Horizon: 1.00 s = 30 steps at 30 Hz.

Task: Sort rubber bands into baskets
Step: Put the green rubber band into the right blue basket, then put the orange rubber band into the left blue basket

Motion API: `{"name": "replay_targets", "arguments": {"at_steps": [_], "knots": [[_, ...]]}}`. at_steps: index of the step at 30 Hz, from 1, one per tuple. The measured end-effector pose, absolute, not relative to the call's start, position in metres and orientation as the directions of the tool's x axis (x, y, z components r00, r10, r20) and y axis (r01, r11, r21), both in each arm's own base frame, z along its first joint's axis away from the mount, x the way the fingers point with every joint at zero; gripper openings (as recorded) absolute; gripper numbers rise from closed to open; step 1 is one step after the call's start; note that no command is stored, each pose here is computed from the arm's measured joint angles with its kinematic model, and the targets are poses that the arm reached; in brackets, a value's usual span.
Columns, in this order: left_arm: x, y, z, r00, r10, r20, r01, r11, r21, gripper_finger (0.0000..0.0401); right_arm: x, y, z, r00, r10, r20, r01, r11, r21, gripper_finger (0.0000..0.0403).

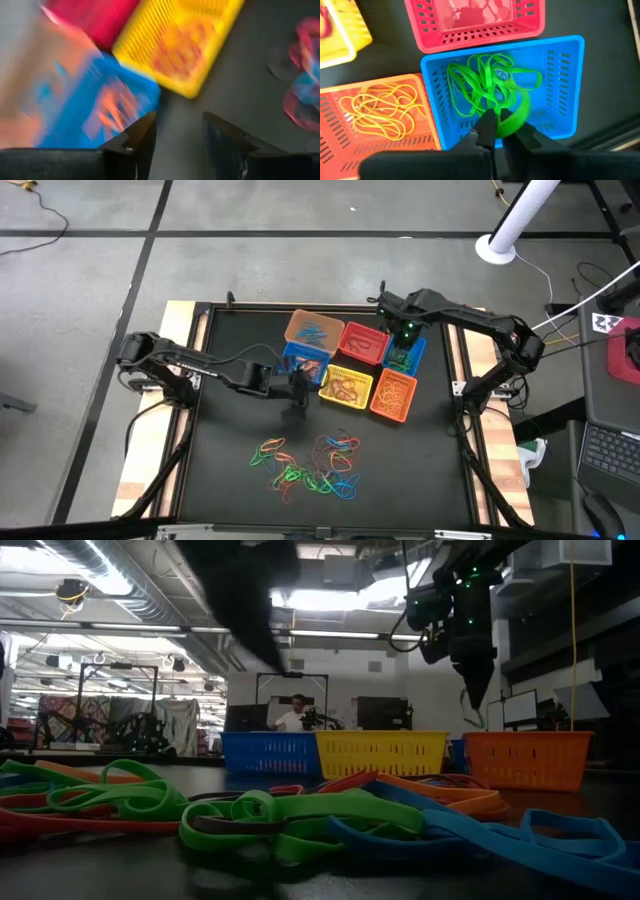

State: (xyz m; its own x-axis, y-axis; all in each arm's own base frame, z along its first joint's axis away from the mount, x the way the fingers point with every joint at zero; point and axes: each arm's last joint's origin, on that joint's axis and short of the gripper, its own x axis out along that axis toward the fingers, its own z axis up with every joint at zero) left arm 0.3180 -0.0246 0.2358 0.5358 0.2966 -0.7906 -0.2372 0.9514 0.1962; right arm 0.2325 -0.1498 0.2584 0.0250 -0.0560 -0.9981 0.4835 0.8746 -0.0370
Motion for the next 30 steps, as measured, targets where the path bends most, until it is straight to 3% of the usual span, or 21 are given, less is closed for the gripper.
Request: {"name": "replay_targets", "arguments": {"at_steps": [6,11,21,30], "knots": [[0.295,-0.037,0.216,0.343,0.025,-0.939,-0.278,0.958,-0.076,0.0141,0.232,-0.15,0.258,0.029,-0.05,-0.998,0.484,0.874,-0.029,0.0082],[0.282,-0.052,0.195,0.267,-0.069,-0.961,-0.278,0.949,-0.146,0.0129,0.233,-0.15,0.258,0.031,-0.05,-0.998,0.491,0.871,-0.028,0.0121],[0.277,-0.075,0.172,0.361,-0.18,-0.915,-0.18,0.949,-0.258,0.0105,0.233,-0.15,0.258,0.036,-0.054,-0.998,0.494,0.869,-0.029,0.0138],[0.269,-0.081,0.152,0.402,-0.203,-0.893,-0.205,0.93,-0.304,0.009,0.233,-0.15,0.258,0.037,-0.054,-0.998,0.494,0.869,-0.029,0.0138]]}}
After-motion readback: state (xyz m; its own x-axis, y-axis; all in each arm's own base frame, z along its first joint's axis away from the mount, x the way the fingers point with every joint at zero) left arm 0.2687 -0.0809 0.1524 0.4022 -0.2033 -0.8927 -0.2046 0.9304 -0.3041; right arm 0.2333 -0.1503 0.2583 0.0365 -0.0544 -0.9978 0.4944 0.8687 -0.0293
